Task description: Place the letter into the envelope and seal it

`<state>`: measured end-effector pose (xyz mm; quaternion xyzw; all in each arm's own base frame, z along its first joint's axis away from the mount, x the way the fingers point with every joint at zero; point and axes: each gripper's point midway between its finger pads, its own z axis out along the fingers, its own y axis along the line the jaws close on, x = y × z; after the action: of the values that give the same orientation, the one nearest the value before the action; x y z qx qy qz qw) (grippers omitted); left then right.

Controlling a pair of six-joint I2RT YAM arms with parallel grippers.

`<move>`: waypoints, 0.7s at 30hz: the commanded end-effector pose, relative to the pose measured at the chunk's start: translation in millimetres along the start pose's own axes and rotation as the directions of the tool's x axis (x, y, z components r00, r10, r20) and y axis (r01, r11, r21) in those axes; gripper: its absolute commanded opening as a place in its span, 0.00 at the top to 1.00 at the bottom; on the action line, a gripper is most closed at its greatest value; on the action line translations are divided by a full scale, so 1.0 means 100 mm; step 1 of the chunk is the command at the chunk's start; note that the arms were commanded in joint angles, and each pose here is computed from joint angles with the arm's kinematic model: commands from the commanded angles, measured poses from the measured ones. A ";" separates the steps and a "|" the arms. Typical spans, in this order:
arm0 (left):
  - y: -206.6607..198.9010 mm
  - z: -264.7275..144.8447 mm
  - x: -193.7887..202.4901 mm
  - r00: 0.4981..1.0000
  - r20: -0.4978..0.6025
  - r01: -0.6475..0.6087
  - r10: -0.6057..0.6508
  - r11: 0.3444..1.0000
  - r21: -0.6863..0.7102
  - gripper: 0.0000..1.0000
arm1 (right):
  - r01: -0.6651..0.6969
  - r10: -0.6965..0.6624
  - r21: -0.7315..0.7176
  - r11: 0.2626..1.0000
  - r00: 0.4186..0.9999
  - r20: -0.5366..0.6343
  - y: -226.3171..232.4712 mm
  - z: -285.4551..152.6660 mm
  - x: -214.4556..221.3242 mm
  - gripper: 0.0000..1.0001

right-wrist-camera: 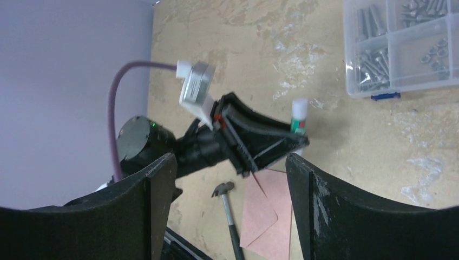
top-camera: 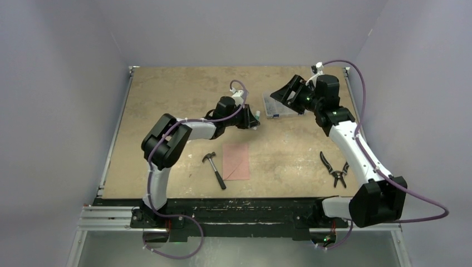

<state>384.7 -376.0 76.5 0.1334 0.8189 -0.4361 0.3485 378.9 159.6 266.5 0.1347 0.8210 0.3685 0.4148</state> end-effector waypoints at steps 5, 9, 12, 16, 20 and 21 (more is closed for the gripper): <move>0.37 0.48 -0.32 0.977 0.133 0.195 -0.168 0.955 -0.225 1.00 | 0.049 -0.048 -0.008 0.999 0.998 0.031 0.04 -0.25 0.04 0.25; 0.53 0.65 -0.25 0.974 0.102 0.224 -0.202 0.928 -0.299 0.99 | 0.070 -0.070 0.007 0.998 0.997 0.024 0.01 -0.30 0.07 0.25; 0.54 0.73 -0.19 0.973 0.091 0.232 -0.214 0.926 -0.298 0.93 | 0.082 -0.082 0.009 0.997 0.996 0.019 0.01 -0.32 0.08 0.25; 0.57 0.74 -0.15 0.971 0.082 0.237 -0.223 0.920 -0.313 0.83 | 0.096 -0.097 0.017 0.995 0.995 0.025 0.01 -0.33 0.05 0.25; 0.56 0.70 -0.13 0.971 0.071 0.240 -0.230 0.913 -0.328 0.75 | 0.107 -0.107 0.016 0.994 0.994 0.023 0.01 -0.31 0.03 0.25; 0.56 0.68 -0.12 0.971 0.067 0.238 -0.228 0.914 -0.330 0.72 | 0.108 -0.109 0.014 0.994 0.994 0.021 0.01 -0.31 0.04 0.25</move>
<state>460.1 -401.2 35.3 -0.0242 0.8718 -0.3512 0.3406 349.4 150.0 265.6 0.1108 0.8309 0.3461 0.4214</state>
